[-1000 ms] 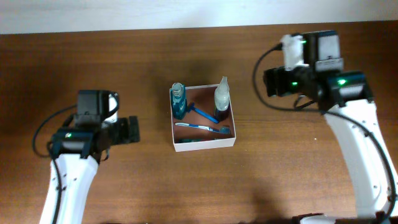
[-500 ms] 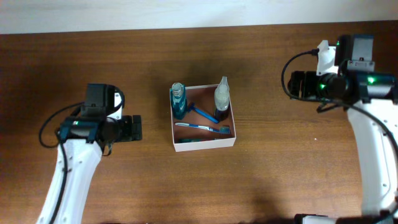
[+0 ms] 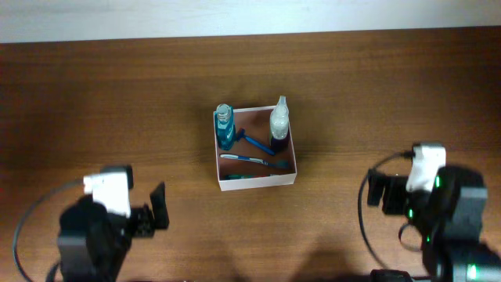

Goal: Pack container

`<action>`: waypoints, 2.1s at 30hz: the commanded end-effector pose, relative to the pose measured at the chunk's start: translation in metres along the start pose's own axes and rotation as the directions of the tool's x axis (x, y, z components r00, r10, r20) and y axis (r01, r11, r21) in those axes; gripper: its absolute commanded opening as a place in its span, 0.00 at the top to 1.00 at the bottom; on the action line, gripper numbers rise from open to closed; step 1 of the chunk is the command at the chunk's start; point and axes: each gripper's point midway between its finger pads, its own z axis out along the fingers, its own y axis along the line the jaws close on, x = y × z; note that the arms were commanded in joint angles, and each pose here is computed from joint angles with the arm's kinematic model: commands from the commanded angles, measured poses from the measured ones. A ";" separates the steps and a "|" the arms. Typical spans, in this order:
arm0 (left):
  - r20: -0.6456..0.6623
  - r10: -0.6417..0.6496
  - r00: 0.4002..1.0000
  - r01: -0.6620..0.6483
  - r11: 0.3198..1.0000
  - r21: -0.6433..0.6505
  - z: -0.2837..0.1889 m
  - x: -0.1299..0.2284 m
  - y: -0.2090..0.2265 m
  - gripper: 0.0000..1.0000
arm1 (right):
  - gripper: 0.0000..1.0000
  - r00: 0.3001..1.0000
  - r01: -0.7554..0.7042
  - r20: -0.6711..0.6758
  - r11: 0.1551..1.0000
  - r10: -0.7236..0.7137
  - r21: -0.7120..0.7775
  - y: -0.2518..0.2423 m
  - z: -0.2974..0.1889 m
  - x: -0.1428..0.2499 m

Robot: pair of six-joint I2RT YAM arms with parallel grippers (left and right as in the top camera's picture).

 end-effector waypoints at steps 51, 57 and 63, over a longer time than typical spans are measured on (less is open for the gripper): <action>0.030 -0.032 0.999 0.031 0.999 0.030 -0.009 0.021 -0.003 0.00 | 0.01 0.754 0.297 0.612 0.955 -0.240 0.008 0.027 0.066 0.035; 0.030 -0.032 0.999 0.031 0.999 0.030 -0.009 0.021 -0.003 0.01 | 0.01 0.753 0.295 0.615 0.955 -0.237 0.007 0.027 0.066 0.035; 0.030 -0.032 0.999 0.031 0.999 0.030 -0.009 0.021 -0.003 0.01 | 0.01 0.753 0.295 0.615 0.955 -0.237 0.007 0.027 0.066 0.035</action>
